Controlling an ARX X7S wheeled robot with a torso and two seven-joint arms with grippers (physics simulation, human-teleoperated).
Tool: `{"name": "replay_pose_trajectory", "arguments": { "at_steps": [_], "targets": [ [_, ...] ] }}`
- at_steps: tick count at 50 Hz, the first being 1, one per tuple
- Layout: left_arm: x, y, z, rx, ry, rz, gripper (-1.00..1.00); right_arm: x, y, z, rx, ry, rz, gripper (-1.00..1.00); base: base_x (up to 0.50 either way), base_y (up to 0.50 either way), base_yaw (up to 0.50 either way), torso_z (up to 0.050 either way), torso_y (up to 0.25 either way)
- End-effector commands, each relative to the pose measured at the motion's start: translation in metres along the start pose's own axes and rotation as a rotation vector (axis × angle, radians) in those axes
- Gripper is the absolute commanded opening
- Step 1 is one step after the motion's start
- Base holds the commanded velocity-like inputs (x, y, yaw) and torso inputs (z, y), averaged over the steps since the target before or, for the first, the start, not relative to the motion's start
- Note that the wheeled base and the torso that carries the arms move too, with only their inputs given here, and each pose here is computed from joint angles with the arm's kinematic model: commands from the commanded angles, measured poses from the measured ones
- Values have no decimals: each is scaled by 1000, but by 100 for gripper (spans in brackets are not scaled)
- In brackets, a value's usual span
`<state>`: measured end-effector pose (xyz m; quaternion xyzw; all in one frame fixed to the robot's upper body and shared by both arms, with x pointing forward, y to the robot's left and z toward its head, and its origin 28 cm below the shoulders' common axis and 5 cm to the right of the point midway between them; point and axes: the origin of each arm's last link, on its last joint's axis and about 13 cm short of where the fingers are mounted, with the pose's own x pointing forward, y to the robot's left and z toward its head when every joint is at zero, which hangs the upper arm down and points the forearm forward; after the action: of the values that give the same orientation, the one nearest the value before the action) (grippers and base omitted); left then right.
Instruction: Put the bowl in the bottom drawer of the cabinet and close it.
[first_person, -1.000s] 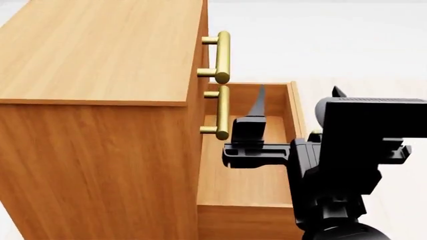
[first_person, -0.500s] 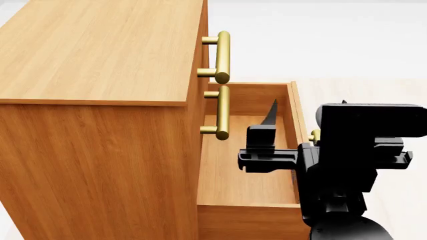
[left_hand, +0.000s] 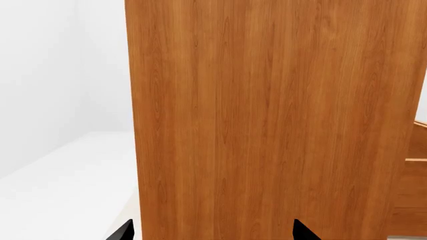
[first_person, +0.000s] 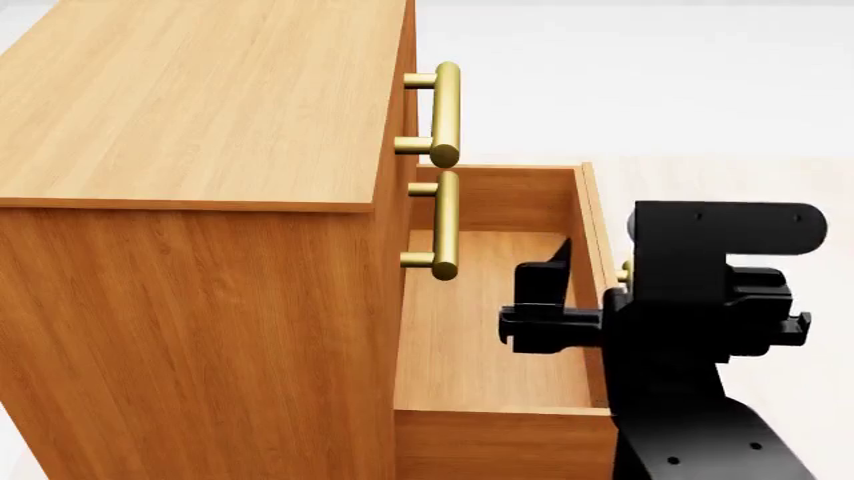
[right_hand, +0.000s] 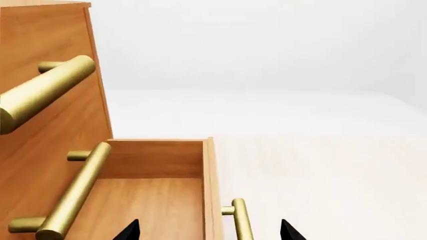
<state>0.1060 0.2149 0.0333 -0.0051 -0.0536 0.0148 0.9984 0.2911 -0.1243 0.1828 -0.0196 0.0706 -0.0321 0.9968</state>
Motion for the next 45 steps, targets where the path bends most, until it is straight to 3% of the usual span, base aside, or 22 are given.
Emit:
{"name": "replay_pose_trajectory", "arguments": {
  "at_steps": [1,21,31,45],
  "targets": [
    [0,0,-1,1,-1,-1,100,8,-1,-2,-1,111,19,100,0,0,0,0,0],
    [0,0,0,2,1,-1,100,18,-6,-8,13,285,24,100,0,0,0,0,0],
    [0,0,0,7,2,-6,100,23,-8,-13,-31,333,-15,100,0,0,0,0,0],
    [0,0,-1,7,1,-7,100,28,-11,-9,52,382,-14,100,0,0,0,0,0]
  ]
}}
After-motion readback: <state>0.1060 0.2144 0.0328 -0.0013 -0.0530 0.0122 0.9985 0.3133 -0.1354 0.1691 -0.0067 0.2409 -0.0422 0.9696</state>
